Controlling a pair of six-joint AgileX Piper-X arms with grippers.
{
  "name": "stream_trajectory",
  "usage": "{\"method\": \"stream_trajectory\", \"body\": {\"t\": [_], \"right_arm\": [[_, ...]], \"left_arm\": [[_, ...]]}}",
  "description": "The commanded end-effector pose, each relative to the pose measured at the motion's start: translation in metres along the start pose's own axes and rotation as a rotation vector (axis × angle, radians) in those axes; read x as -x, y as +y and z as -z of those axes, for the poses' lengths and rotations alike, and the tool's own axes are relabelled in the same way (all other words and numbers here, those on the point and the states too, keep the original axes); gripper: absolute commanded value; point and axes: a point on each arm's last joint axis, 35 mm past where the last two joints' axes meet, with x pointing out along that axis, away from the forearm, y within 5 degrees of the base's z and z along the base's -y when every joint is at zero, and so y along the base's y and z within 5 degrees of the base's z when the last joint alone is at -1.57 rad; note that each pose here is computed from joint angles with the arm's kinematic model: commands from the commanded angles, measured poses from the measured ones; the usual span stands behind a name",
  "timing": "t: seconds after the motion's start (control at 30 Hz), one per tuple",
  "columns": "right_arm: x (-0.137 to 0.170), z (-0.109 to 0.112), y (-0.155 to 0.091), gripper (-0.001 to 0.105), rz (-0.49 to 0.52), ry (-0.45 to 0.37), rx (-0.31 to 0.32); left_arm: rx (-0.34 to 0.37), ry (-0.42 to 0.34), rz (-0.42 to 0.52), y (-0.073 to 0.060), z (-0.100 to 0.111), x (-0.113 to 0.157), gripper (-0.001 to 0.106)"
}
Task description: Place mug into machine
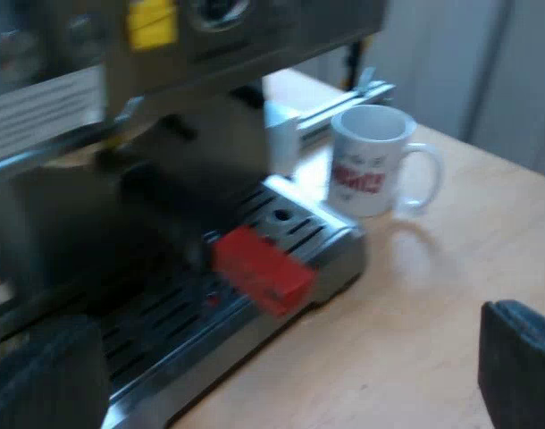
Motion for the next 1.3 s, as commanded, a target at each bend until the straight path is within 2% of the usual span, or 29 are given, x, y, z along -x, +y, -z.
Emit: {"method": "stream_trajectory", "body": {"t": [0.03,0.23,0.47,0.53,0.67,0.9,1.0,1.3], "right_arm": [[0.003,-0.004,0.001,0.062,-0.02,-0.025,0.06],[0.001,-0.002,0.001,0.062,-0.02,-0.021,0.063],[-0.013,0.003,-0.001,0.062,0.031,-0.028,0.064],[-0.02,0.007,0.0,0.062,0.033,-0.032,0.064],[-0.037,0.015,0.001,0.074,0.024,-0.047,0.065],[-0.064,0.034,0.006,0.074,-0.051,-0.065,0.067],[-0.075,0.039,0.007,0.074,-0.052,-0.072,0.068],[-0.107,0.046,0.008,0.074,-0.084,-0.094,0.066]], "left_arm": [[-0.06,-0.006,0.106,-0.002,-0.001,-0.012,0.085],[-0.097,0.013,0.21,-0.002,0.008,-0.036,0.085],[-0.088,0.065,0.279,0.001,0.022,-0.056,0.085],[-0.08,0.087,0.275,0.003,0.027,-0.061,0.085],[-0.064,0.129,0.268,0.006,0.034,-0.067,0.085],[-0.054,0.135,0.259,0.007,0.035,-0.068,0.085],[-0.053,0.137,0.258,0.007,0.036,-0.068,0.085],[-0.05,0.144,0.257,0.008,0.039,-0.068,0.085]]}}
